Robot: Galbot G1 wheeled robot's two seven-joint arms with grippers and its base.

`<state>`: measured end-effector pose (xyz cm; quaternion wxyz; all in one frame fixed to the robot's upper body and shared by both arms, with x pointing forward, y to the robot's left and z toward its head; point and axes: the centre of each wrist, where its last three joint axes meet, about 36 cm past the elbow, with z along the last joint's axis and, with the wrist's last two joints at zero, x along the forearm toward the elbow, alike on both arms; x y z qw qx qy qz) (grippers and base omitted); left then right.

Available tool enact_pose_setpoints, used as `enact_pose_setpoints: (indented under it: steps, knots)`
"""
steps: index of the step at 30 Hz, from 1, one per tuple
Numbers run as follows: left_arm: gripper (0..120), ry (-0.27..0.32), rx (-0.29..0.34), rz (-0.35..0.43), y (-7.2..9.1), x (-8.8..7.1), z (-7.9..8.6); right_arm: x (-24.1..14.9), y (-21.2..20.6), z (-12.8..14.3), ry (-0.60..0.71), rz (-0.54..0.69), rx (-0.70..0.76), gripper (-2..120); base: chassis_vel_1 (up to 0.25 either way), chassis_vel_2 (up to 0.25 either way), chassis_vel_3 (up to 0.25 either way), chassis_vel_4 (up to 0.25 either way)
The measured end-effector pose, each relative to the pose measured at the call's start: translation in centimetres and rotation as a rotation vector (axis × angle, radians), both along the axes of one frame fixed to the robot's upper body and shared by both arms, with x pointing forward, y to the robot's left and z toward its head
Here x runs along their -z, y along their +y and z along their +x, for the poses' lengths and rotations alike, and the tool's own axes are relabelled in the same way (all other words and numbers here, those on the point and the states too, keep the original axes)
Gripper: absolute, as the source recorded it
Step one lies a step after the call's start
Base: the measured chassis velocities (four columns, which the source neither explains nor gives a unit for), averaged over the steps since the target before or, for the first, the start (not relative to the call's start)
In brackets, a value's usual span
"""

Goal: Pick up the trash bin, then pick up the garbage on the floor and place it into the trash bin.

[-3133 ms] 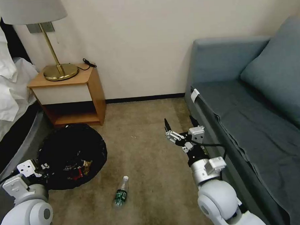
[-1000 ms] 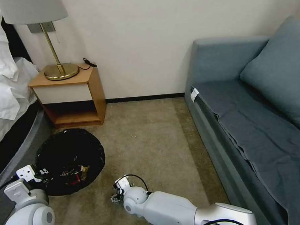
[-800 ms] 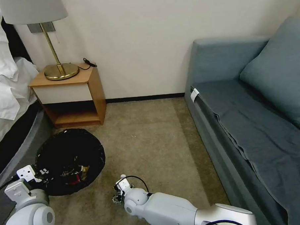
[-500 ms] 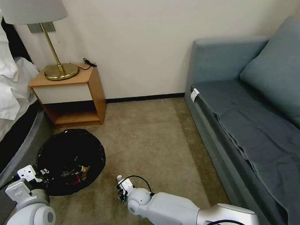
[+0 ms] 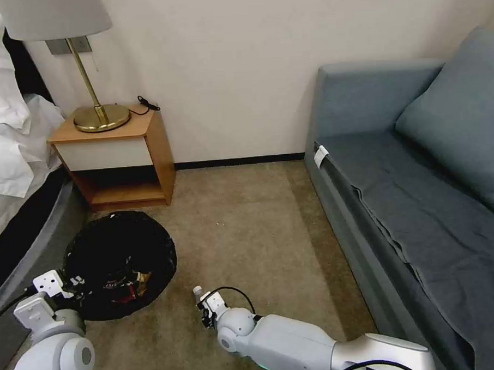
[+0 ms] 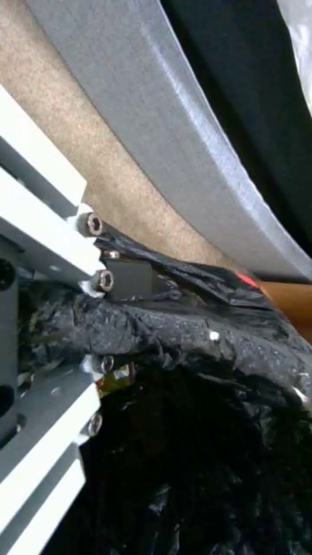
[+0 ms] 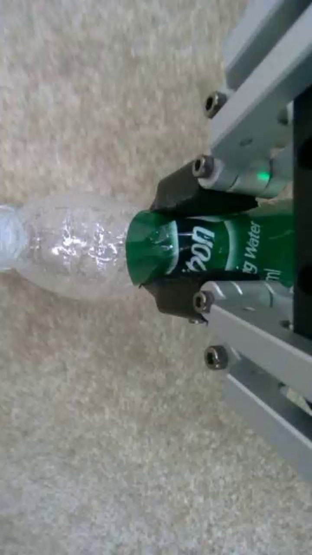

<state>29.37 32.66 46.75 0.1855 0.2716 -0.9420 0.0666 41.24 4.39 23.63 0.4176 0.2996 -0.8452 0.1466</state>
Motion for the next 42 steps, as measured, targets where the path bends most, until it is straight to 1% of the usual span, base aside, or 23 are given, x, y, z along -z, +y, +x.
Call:
enact_pose_setpoints:
  steps: [6, 9, 10, 13, 14, 16, 17, 18, 21, 22, 24, 25, 26, 28, 30, 31, 33, 34, 36, 37, 39, 41, 42]
  knots:
    - [2, -0.002, 0.002, 0.0, 0.0, 0.0, 0.1, -1.8, -1.2, 1.0, -0.025, 0.029, 0.016, 16, 0.0, 0.0, 0.0, 0.0]
    - [2, -0.004, 0.004, 0.0, 0.0, -0.1, 0.1, -4.0, -2.4, 2.1, -0.06, 0.064, 0.035, 16, 0.0, 0.0, 0.0, 0.0]
    - [2, -0.004, 0.004, 0.0, 0.0, -0.1, 0.1, -4.0, -2.4, 2.1, -0.06, 0.064, 0.035, 16, 0.0, 0.0, 0.0, 0.0]
    - [2, -0.004, 0.007, -0.001, 0.0, -0.1, 0.2, -6.4, -4.0, 3.9, -0.108, 0.092, 0.065, 16, 0.0, 0.0, 0.0, 0.0]
    - [2, -0.004, 0.007, -0.001, 0.0, -0.1, 0.2, -6.4, -4.0, 3.9, -0.108, 0.092, 0.065, 16, 0.0, 0.0, 0.0, 0.0]
    - [2, -0.002, 0.011, -0.002, 0.0, 0.0, 0.4, -9.1, -5.9, 5.8, -0.159, 0.127, 0.105, 16, 0.0, 0.0, 0.0, 0.0]
    - [2, 0.0, 0.012, -0.003, 0.0, 0.1, 0.5, -9.9, -6.6, 6.3, -0.174, 0.137, 0.116, 16, 0.0, 0.0, 0.0, 0.0]
    - [2, 0.0, 0.012, -0.003, 0.0, 0.1, 0.5, -9.9, -6.6, 6.3, -0.174, 0.137, 0.116, 16, 0.0, 0.0, 0.0, 0.0]
    - [2, 0.004, 0.017, -0.007, -0.1, 0.3, 0.8, -14.1, -8.9, 7.9, -0.245, 0.198, 0.149, 16, 0.0, 0.0, 0.0, 0.0]
    - [2, 0.004, 0.017, -0.007, -0.1, 0.3, 0.8, -14.1, -8.9, 7.9, -0.245, 0.198, 0.149, 16, 0.0, 0.0, 0.0, 0.0]
    - [2, 0.008, 0.023, -0.01, -0.3, 0.5, 1.0, -17.8, -10.3, 8.8, -0.312, 0.255, 0.165, 16, 0.0, 0.0, 0.0, 0.0]
    - [2, 0.009, 0.028, -0.014, -0.4, 0.6, 1.1, -20.2, -10.3, 8.9, -0.351, 0.306, 0.161, 16, 0.0, 0.0, 0.0, 0.0]
    - [2, 0.009, 0.028, -0.014, -0.4, 0.6, 1.1, -20.2, -10.3, 8.9, -0.351, 0.306, 0.161, 16, 0.0, 0.0, 0.0, 0.0]
    - [2, 0.01, 0.033, -0.021, -0.5, 0.8, 1.5, -23.8, -9.4, 8.2, -0.382, 0.397, 0.146, 16, 0.0, 0.0, 0.0, 0.0]
    - [2, 0.011, 0.037, -0.028, -0.8, 1.0, 1.7, -27.3, -7.0, 6.1, -0.38, 0.509, 0.101, 16, 0.0, 0.0, 0.0, 0.0]
    - [2, 0.011, 0.037, -0.028, -0.8, 1.0, 1.7, -27.3, -7.0, 6.1, -0.38, 0.509, 0.101, 16, 0.0, 0.0, 0.0, 0.0]
    - [2, 0.015, 0.042, -0.029, -1.2, 1.1, 1.8, -28.9, -4.6, 3.7, -0.325, 0.591, 0.055, 16, 0.0, 0.0, 0.0, 0.0]
    - [2, 0.015, 0.042, -0.029, -1.2, 1.1, 1.8, -28.9, -4.6, 3.7, -0.325, 0.591, 0.055, 16, 0.0, 0.0, 0.0, 0.0]
    - [2, 0.015, 0.046, -0.032, -1.5, 1.0, 1.8, -28.5, -2.1, 1.3, -0.248, 0.616, 0.008, 16, 0.0, 0.0, 0.0, 0.0]
    - [2, 0.013, 0.048, -0.031, -1.7, 1.0, 1.8, -27.8, -1.2, 0.8, -0.227, 0.609, -0.005, 16, 0.0, 0.0, 0.0, 0.0]
    - [2, 0.013, 0.049, -0.031, -1.7, 0.9, 1.8, -27.6, -0.9, 0.6, -0.219, 0.605, -0.009, 16, 0.0, 0.0, 0.0, 0.0]
    - [2, 0.012, 0.05, -0.028, -1.9, 0.9, 1.7, -26.1, 0.7, 0.0, -0.186, 0.583, -0.019, 16, 0.0, 0.0, 0.0, 0.0]
    - [2, 0.012, 0.05, -0.028, -1.9, 0.9, 1.7, -26.1, 0.7, 0.0, -0.186, 0.583, -0.019, 16, 0.0, 0.0, 0.0, 0.0]
